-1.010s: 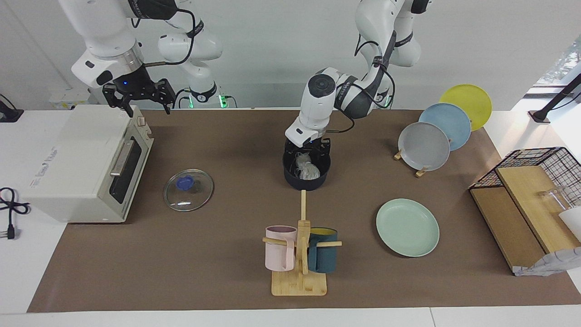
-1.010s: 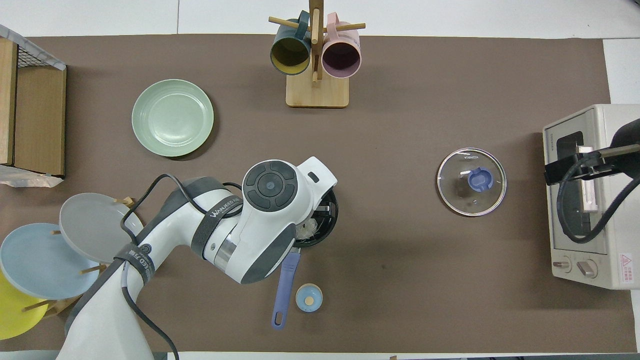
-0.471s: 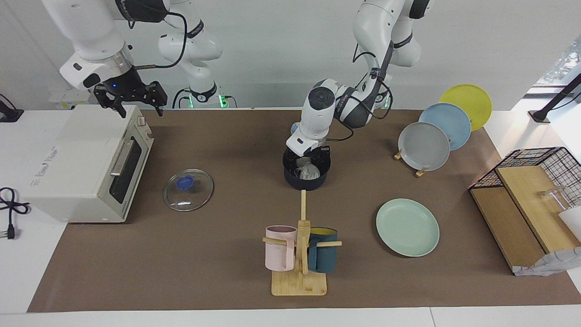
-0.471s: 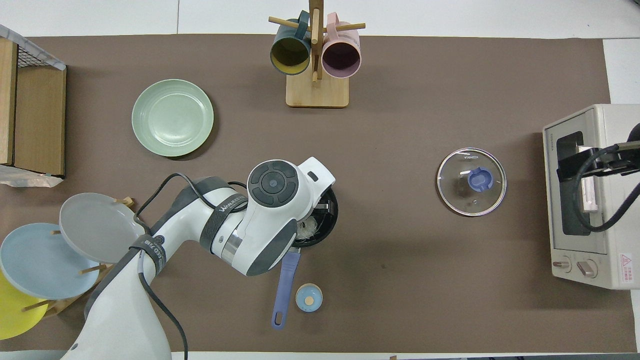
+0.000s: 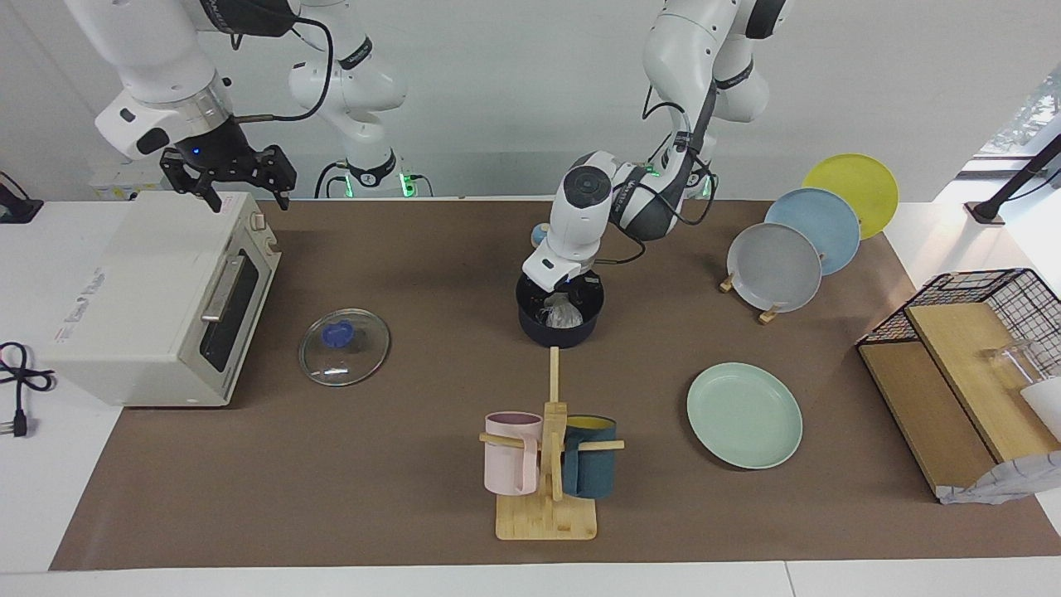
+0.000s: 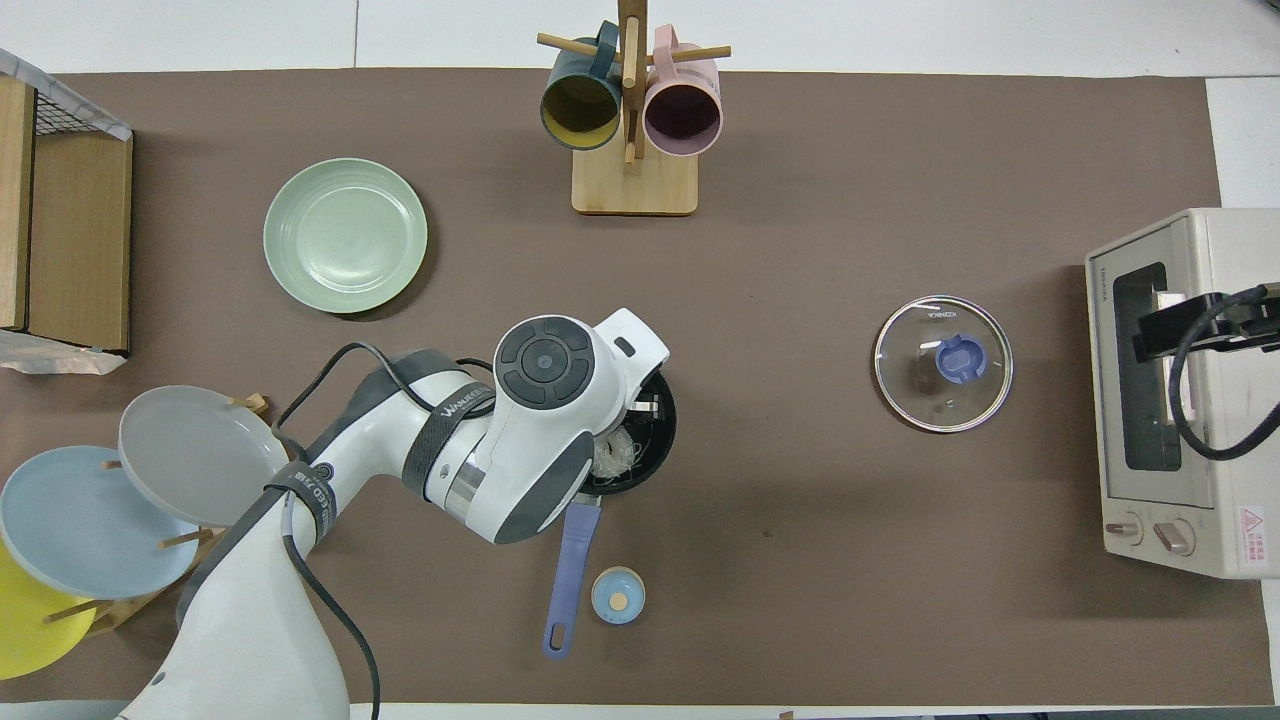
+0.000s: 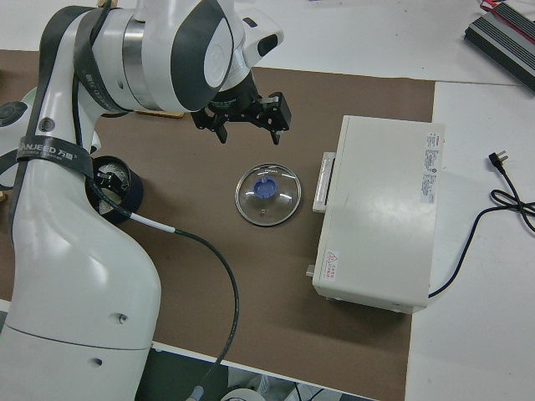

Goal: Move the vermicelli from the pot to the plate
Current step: 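Grasp the white vermicelli in the saucepan with the left gripper, then lift the vermicelli with the left gripper and carry it to the green plate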

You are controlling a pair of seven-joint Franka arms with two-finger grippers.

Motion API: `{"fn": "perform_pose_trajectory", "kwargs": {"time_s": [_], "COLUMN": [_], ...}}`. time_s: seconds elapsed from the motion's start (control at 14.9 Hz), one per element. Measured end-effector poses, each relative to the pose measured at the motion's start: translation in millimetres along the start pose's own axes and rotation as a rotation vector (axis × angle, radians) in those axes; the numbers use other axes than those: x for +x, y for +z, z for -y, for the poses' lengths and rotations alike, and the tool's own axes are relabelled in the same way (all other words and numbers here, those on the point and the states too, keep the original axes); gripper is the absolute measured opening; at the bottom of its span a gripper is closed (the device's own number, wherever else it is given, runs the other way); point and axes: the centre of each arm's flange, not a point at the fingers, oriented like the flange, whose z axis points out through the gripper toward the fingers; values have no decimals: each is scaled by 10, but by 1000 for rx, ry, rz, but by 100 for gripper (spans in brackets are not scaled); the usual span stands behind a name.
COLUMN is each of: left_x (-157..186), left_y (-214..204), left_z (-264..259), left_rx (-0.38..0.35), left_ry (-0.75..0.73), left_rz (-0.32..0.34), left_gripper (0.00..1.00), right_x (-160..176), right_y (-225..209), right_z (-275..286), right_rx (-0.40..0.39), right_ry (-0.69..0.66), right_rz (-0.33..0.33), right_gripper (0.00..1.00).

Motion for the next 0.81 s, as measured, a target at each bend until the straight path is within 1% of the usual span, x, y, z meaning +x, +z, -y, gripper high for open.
{"fn": "perform_pose_trajectory", "kwargs": {"time_s": [0.2,0.34,0.47,0.61,0.81], "left_x": [66,140,201,248,382], "left_y": [-109,-283,-586,-1029,-1889], "left_z": [22,68,142,231,523], "left_rx": [-4,-2,5,-7,-38], "left_ry": [-8,-21,-38,-66,-126], "left_rz": [-9,-5,7,29,41], "left_gripper": [17,15,13,13,13], "right_x": [5,14,17,19,25], "right_y": [7,20,25,23,4], "right_z": [8,12,12,21,69], "right_rx": [0,1,1,3,2], "right_ry": [-1,-2,-2,-4,-12], "right_rz": [1,4,5,4,-3], "right_gripper": [100,100,100,100,100]}}
